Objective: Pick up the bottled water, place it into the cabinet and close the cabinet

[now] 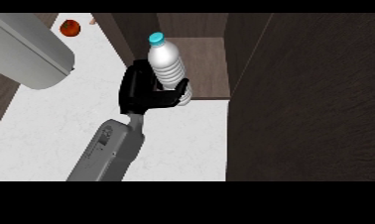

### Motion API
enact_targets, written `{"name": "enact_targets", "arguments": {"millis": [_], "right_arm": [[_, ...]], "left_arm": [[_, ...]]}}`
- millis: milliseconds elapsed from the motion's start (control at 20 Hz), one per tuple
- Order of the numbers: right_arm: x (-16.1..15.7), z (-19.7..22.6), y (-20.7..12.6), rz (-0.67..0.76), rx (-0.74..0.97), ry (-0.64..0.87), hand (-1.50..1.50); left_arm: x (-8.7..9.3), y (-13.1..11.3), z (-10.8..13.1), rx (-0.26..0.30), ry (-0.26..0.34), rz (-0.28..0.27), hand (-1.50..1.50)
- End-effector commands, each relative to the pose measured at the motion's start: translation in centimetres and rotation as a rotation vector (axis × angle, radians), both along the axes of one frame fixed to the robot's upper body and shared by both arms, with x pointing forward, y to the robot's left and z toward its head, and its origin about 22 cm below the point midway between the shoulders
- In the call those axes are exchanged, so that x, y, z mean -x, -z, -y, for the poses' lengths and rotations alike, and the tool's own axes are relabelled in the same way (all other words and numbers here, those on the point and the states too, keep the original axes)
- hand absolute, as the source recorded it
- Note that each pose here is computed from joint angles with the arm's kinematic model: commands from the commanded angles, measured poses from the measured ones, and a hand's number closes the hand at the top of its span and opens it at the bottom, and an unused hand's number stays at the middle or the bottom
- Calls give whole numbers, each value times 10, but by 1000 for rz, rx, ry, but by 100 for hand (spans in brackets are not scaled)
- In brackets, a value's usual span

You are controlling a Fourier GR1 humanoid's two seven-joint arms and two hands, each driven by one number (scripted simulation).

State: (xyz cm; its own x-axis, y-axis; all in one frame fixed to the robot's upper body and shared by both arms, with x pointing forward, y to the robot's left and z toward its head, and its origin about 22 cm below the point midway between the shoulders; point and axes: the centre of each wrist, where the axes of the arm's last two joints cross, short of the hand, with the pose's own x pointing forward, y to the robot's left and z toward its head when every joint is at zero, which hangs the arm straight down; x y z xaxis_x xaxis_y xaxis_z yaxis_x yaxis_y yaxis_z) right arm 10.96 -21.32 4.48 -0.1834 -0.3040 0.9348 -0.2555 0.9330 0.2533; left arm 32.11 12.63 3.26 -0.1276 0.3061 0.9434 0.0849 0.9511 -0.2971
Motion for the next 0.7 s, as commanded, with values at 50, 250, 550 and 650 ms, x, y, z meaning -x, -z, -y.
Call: {"name": "enact_targets", "arguments": {"millis": [50, 250, 550, 650], "right_arm": [[-11, 2, 4, 12, -16, 5, -150], [-10, -11, 6, 15, -4, -20, -150], [-5, -2, 9, 2, -10, -20, -150], [-6, -10, 1, 2, -3, -35, -150]], "left_arm": [[-28, -27, 35, -127, 12, 39, 150], [-44, -59, 47, -150, -48, 66, 150], [-56, -50, 40, -251, -129, 34, 150], [-57, -40, 41, -294, -180, 35, 150]]}}
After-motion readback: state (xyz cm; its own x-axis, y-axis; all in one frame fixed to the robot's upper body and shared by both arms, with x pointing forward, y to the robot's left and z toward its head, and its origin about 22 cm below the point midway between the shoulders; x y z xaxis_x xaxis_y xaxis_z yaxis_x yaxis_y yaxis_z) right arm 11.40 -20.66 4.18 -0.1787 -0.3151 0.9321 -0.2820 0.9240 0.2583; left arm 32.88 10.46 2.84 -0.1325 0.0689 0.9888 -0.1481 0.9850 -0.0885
